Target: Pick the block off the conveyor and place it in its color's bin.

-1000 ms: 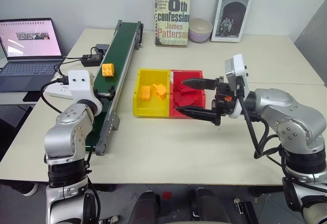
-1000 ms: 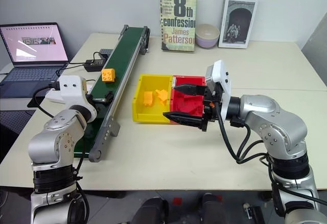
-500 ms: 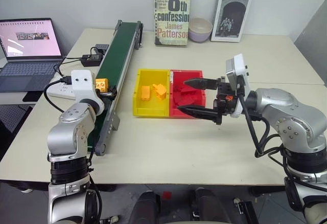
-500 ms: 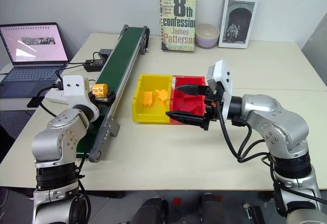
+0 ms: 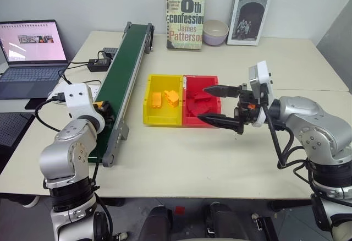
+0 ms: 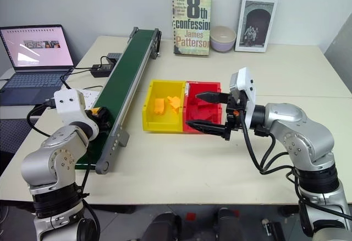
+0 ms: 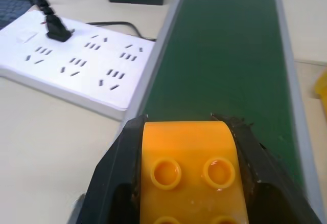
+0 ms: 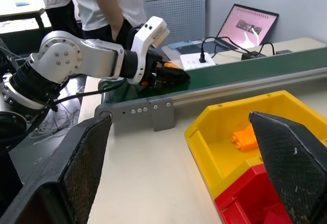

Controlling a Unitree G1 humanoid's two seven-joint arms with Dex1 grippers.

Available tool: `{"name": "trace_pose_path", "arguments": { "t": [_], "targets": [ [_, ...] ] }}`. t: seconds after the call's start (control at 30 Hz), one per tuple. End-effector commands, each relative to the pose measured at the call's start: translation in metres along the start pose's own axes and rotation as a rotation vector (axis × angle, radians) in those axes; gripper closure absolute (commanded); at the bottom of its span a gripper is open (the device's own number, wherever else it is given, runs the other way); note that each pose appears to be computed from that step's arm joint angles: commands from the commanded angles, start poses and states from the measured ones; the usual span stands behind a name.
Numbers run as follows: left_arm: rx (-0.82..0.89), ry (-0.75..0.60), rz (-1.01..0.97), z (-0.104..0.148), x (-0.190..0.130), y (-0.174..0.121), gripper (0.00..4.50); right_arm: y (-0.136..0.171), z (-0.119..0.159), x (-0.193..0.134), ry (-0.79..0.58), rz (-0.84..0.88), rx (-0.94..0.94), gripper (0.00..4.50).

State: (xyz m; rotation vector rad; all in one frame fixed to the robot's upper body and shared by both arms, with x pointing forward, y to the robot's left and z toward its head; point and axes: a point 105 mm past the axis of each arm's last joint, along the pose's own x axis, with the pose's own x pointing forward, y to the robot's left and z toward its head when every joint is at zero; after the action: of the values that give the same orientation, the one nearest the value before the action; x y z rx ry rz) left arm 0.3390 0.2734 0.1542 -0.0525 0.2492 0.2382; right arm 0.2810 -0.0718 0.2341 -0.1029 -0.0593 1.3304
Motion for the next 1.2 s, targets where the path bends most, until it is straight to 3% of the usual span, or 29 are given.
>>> {"name": "trace_pose_path", "arguments": {
  "t": [0.03,0.13,0.23,0.33,0.5,0.7,0.87,0.93,1.2],
  "targets": [
    [-0.006,-0.064,0.012,0.022,-0.001,0.002,2.97,0.0,0.015,-0.001,-0.034,-0.008,-0.065,0.0],
    [0.037,-0.089,-0.054,0.036,0.006,-0.011,2.97,0.0,0.021,0.0,-0.035,-0.031,-0.082,0.0],
    [0.189,-0.186,-0.267,0.067,0.012,-0.051,2.97,0.002,0.026,-0.002,-0.028,-0.073,-0.108,0.0],
    [0.323,-0.19,-0.511,0.076,0.015,-0.097,2.97,0.004,0.027,-0.007,-0.011,-0.115,-0.119,0.0],
    [0.438,-0.156,-0.77,0.073,0.016,-0.143,2.97,0.006,0.018,-0.018,0.052,-0.2,-0.137,0.0],
    [0.534,-0.095,-0.871,0.053,0.029,-0.167,2.97,0.008,-0.001,-0.032,0.169,-0.29,-0.166,0.0],
    [0.542,-0.086,-0.946,0.043,0.03,-0.182,2.97,0.004,-0.004,-0.04,0.191,-0.37,-0.167,0.0],
    [0.546,-0.091,-0.942,0.043,0.033,-0.182,2.27,0.004,-0.005,-0.042,0.19,-0.38,-0.165,0.0],
    [0.511,-0.101,-0.888,0.053,0.04,-0.172,0.85,0.0,-0.003,-0.046,0.186,-0.403,-0.16,0.0]
  ]
}}
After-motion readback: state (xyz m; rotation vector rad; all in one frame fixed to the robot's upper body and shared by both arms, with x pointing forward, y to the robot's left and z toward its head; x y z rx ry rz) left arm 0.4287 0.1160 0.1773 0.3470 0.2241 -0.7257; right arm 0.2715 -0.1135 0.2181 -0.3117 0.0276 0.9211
